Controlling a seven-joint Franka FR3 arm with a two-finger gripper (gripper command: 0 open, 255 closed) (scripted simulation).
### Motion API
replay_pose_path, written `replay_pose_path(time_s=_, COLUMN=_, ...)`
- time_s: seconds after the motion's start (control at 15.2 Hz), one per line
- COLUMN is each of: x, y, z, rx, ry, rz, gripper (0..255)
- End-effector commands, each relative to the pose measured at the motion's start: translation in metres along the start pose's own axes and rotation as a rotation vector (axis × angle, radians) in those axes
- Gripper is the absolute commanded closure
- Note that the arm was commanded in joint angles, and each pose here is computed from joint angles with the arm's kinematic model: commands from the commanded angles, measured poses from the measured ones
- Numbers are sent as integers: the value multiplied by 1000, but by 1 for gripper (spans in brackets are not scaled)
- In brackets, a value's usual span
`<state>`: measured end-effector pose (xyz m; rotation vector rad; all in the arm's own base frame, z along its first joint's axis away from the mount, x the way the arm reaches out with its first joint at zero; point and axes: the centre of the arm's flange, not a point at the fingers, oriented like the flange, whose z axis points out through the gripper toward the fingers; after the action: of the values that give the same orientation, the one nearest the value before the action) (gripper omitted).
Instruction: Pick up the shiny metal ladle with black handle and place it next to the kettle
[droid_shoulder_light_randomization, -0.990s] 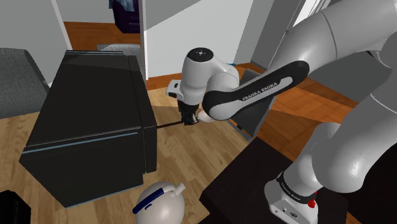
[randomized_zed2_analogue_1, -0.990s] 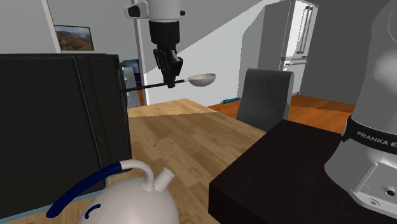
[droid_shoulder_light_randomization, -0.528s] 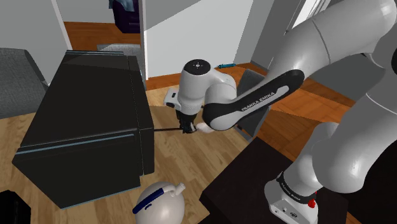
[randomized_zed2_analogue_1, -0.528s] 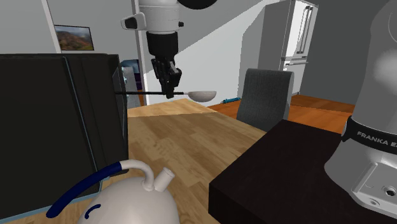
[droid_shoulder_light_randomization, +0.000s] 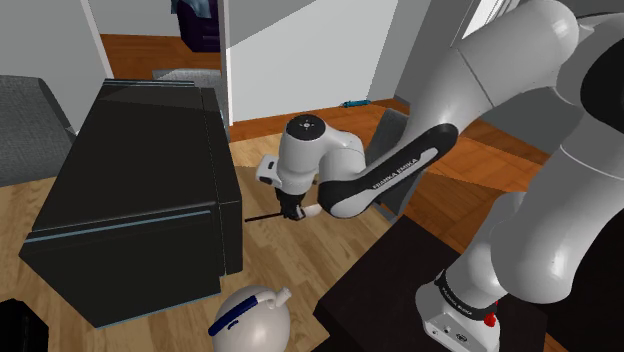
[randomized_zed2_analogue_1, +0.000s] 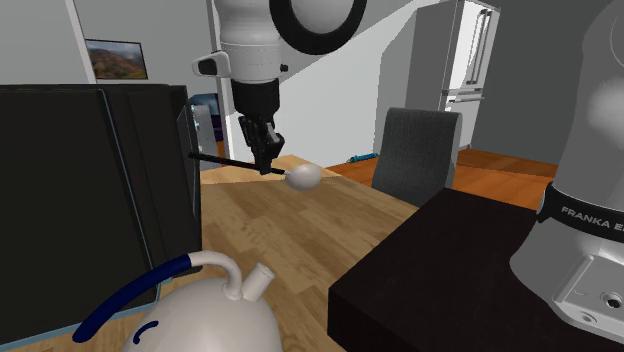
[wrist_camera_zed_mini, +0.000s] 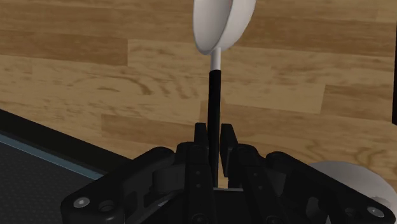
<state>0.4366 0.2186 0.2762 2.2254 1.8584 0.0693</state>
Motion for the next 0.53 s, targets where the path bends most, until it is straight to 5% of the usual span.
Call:
replay_pose_path(time_s=0.0, x=1, y=-2, z=11, rx=0, ry=1, rz=0, gripper=255)
replay_pose_path(time_s=0.46, x=5, y=-10, z=47, rx=0, ry=1, rz=0, gripper=255)
